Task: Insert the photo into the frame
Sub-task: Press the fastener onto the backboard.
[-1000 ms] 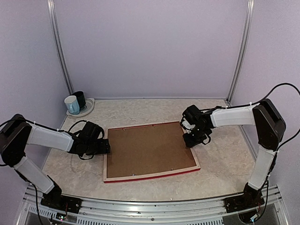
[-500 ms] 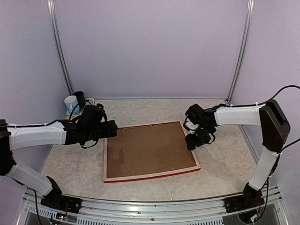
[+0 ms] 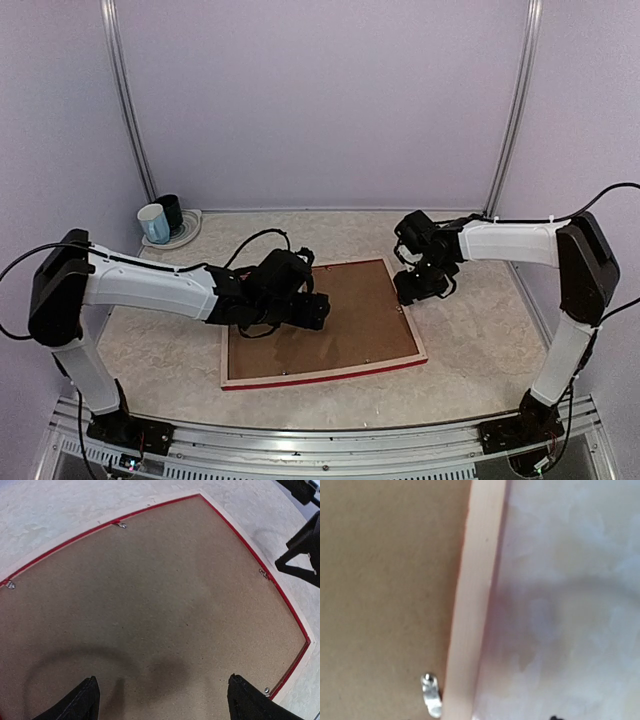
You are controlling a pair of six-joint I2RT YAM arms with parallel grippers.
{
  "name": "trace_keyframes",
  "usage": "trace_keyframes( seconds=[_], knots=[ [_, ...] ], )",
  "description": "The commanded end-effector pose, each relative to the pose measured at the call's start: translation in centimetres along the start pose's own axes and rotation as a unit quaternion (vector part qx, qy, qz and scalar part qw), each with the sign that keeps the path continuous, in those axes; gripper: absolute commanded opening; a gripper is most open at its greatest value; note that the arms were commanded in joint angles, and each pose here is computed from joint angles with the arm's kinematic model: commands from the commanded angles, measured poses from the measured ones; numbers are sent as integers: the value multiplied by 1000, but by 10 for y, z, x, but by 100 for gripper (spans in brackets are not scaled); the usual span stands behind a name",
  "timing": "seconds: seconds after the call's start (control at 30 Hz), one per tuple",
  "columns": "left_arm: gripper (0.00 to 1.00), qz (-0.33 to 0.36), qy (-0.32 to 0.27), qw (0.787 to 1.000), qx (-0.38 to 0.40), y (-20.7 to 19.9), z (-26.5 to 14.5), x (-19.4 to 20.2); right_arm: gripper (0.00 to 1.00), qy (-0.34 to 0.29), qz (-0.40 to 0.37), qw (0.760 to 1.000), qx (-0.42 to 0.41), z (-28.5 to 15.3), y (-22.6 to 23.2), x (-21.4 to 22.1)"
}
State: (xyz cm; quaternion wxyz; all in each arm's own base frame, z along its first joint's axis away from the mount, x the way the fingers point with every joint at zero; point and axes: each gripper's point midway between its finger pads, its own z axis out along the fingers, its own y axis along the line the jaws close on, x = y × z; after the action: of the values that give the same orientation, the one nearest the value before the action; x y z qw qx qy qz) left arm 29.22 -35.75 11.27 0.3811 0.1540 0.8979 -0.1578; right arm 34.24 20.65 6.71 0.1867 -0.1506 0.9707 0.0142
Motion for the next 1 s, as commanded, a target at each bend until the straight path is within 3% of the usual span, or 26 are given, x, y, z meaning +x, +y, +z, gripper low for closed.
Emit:
trace_keyframes(
  seconds=[0.0, 0.23, 0.43, 0.7, 0.97],
  knots=[
    [87, 16, 25, 998, 46, -33, 19, 18, 58, -1, 17, 1000, 12, 16, -2, -4],
    [86, 38, 60, 995, 63, -56, 38, 52, 58, 28, 11, 999, 34, 39, -9, 13],
    [85, 44, 84, 995, 44, -51, 48, 70, 56, 50, -3, 998, 45, 50, -12, 27],
    [85, 26, 38, 990, 132, -93, 30, 27, 55, 59, -11, 997, 39, 47, -12, 38],
    [83, 27, 54, 979, 193, -133, 49, 32, 54, 62, -15, 998, 22, 38, -7, 36]
  ],
)
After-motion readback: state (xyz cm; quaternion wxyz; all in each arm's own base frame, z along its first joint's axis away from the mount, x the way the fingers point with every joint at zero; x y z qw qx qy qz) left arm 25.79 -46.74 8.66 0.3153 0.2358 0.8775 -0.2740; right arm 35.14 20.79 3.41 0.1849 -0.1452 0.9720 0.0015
